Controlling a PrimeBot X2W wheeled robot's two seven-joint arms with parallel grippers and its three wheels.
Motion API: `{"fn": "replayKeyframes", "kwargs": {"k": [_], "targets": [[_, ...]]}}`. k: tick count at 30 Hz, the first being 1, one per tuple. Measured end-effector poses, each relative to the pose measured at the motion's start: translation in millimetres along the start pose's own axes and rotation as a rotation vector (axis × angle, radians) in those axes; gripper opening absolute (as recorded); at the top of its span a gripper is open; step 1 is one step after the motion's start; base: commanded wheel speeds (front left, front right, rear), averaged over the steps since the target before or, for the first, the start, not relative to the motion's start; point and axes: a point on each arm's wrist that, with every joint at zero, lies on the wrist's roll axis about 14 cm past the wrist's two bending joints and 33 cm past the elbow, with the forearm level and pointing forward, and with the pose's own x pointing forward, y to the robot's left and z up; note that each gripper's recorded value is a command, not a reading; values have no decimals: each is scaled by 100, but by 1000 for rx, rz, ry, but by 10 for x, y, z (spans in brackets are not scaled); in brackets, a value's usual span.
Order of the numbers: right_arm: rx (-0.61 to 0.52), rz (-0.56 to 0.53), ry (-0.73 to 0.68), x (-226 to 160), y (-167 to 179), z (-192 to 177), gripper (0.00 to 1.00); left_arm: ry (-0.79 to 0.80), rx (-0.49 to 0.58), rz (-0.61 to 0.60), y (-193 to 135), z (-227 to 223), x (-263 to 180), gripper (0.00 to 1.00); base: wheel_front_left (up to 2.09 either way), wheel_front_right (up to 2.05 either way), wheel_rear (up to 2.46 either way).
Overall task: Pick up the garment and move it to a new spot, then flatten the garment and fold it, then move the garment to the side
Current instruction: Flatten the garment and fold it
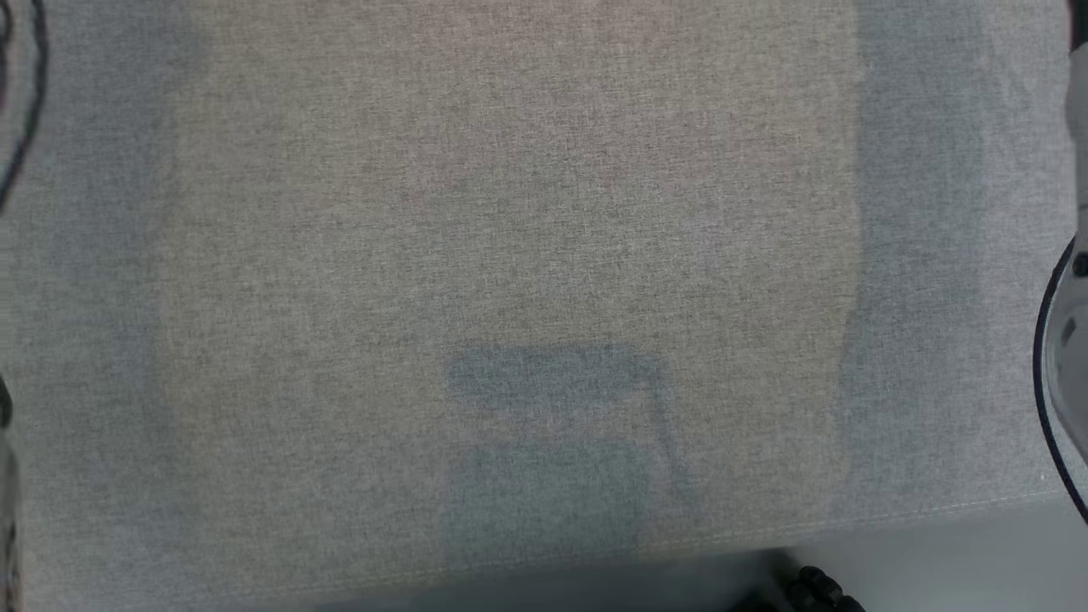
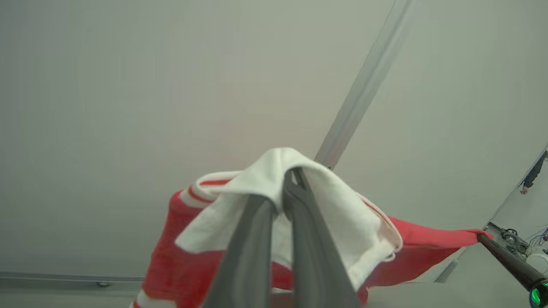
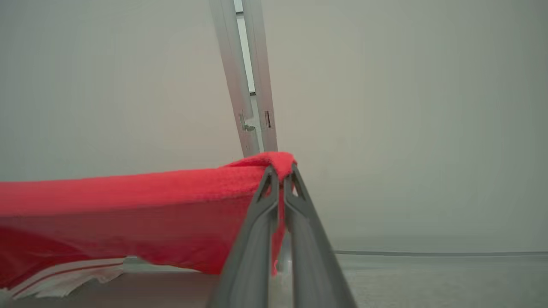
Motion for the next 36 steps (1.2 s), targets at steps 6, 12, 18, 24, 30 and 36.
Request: {"fn": "replayKeyframes", "kwargs": {"k": [6, 12, 18, 24, 30, 36], "targets": [[22, 14, 250, -297, -33, -627, 0, 221, -89, 121, 272, -735, -702, 0, 0, 0, 0], [71, 0, 454, -720, -181, -897, 0, 345, -196, 252, 275, -1033, -1493, 0, 0, 0, 0], [122, -29, 647, -1275, -336, -1071, 0, 454, -308, 359, 69, -1189, -2198, 0, 0, 0, 0], [152, -15, 744, -1781, -272, -1087, 0, 491, -374, 425, -129, -1125, -2612, 0, 0, 0, 0], [150, -11, 821, -2322, -186, -1094, 0, 524, -415, 499, -268, -1100, -2997, 0, 0, 0, 0], [184, -66, 829, -2761, -172, -1058, 0, 526, -446, 543, -398, -1078, -3273, 0, 0, 0, 0]]}}
